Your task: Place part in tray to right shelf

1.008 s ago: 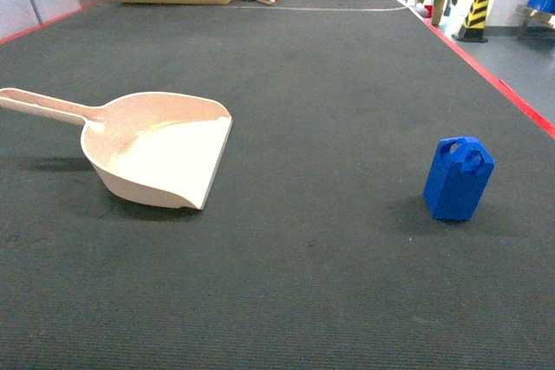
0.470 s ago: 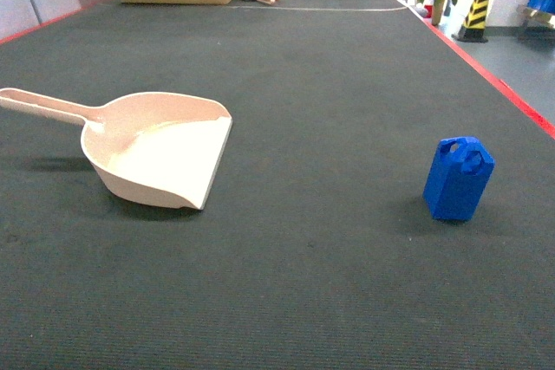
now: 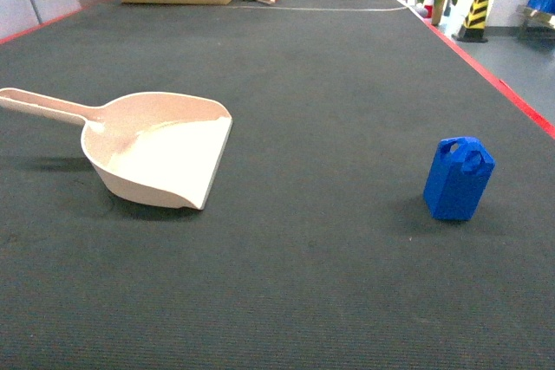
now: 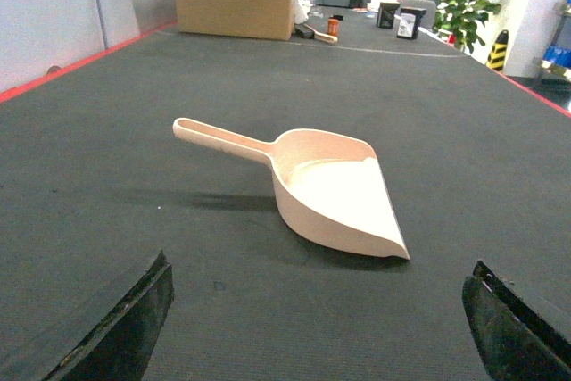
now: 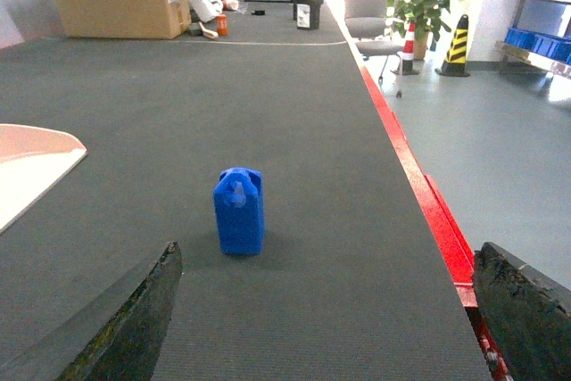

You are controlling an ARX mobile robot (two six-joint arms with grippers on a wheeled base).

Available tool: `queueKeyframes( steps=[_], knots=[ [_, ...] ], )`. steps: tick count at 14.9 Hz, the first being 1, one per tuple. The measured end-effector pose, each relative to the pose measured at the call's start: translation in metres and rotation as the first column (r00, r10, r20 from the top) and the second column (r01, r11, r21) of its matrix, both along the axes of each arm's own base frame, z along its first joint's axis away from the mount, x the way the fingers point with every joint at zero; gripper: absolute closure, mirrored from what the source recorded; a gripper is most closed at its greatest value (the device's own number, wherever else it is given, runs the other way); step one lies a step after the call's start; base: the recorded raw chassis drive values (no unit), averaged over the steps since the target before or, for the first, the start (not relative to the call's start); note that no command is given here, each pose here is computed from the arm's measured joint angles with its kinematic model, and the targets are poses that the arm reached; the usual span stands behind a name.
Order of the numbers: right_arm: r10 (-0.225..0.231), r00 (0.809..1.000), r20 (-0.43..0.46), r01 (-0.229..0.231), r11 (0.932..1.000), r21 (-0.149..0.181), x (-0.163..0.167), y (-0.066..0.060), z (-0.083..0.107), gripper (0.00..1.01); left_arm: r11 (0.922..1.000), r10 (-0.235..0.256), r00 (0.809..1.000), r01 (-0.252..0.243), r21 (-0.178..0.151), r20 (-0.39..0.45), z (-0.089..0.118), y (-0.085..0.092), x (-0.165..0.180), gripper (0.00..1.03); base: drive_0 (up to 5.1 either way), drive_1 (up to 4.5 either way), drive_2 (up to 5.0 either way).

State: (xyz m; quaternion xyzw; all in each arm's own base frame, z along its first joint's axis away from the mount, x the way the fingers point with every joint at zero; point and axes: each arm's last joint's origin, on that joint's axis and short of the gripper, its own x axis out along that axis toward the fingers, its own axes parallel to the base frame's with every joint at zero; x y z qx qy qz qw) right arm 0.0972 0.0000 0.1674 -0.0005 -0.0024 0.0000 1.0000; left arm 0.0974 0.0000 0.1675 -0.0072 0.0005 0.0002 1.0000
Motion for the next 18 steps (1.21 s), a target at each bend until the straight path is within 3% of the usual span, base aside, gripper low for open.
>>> queueKeyframes(
  steps=[7, 8, 9, 11, 13, 14, 16, 17, 18],
  knots=[
    [0.000, 1.000, 0.000, 0.000, 1.0000, 0.000, 0.000, 0.000, 0.000, 0.03, 1.0000, 0.000, 1.000, 0.000, 0.000, 0.000, 0.000, 0.000, 0.000, 0.05, 0.0, 0.00, 0.0],
    [0.000, 1.000, 0.000, 0.000, 1.0000, 0.000, 0.000, 0.000, 0.000, 0.03, 1.0000, 0.001, 0.999, -0.001, -0.005, -0.035, -0.002, 0.000, 0.000, 0.05, 0.0, 0.00, 0.0],
    [0.000, 1.000, 0.000, 0.000, 1.0000, 0.000, 0.000, 0.000, 0.000, 0.03, 0.9998, -0.004, 0.992, 0.002, -0.018, -0.127, -0.003, 0.000, 0.001, 0.05, 0.0, 0.00, 0.0],
    [0.000, 1.000, 0.000, 0.000, 1.0000, 0.000, 0.000, 0.000, 0.000, 0.03, 0.9969, -0.038, 0.983, 0.025, -0.075, -0.181, 0.004, 0.001, 0.012, 0.05, 0.0, 0.00, 0.0],
    [0.000, 1.000, 0.000, 0.000, 1.0000, 0.000, 0.000, 0.000, 0.000, 0.03, 0.9827, -0.077, 0.985, 0.048, -0.179, -0.156, 0.025, 0.006, 0.034, 0.05, 0.0, 0.00, 0.0],
    [0.000, 1.000, 0.000, 0.000, 1.0000, 0.000, 0.000, 0.000, 0.000, 0.03, 0.9590, -0.115, 0.979, 0.065, -0.276, -0.170, 0.033, 0.011, 0.053, 0.05, 0.0, 0.00, 0.0],
    [0.000, 1.000, 0.000, 0.000, 1.0000, 0.000, 0.000, 0.000, 0.000, 0.03, 0.8886, -0.174, 0.964, 0.065, -0.454, -0.203, 0.036, 0.018, 0.092, 0.05, 0.0, 0.00, 0.0],
    [0.000, 1.000, 0.000, 0.000, 1.0000, 0.000, 0.000, 0.000, 0.000, 0.03, 0.8508, -0.184, 0.958, 0.044, -0.524, -0.219, 0.033, 0.019, 0.112, 0.05, 0.0, 0.00, 0.0],
    [0.000, 1.000, 0.000, 0.000, 1.0000, 0.000, 0.000, 0.000, 0.000, 0.03, 0.7988, -0.187, 0.956, 0.014, -0.601, -0.226, 0.029, 0.019, 0.140, 0.05, 0.0, 0.00, 0.0]
  ],
)
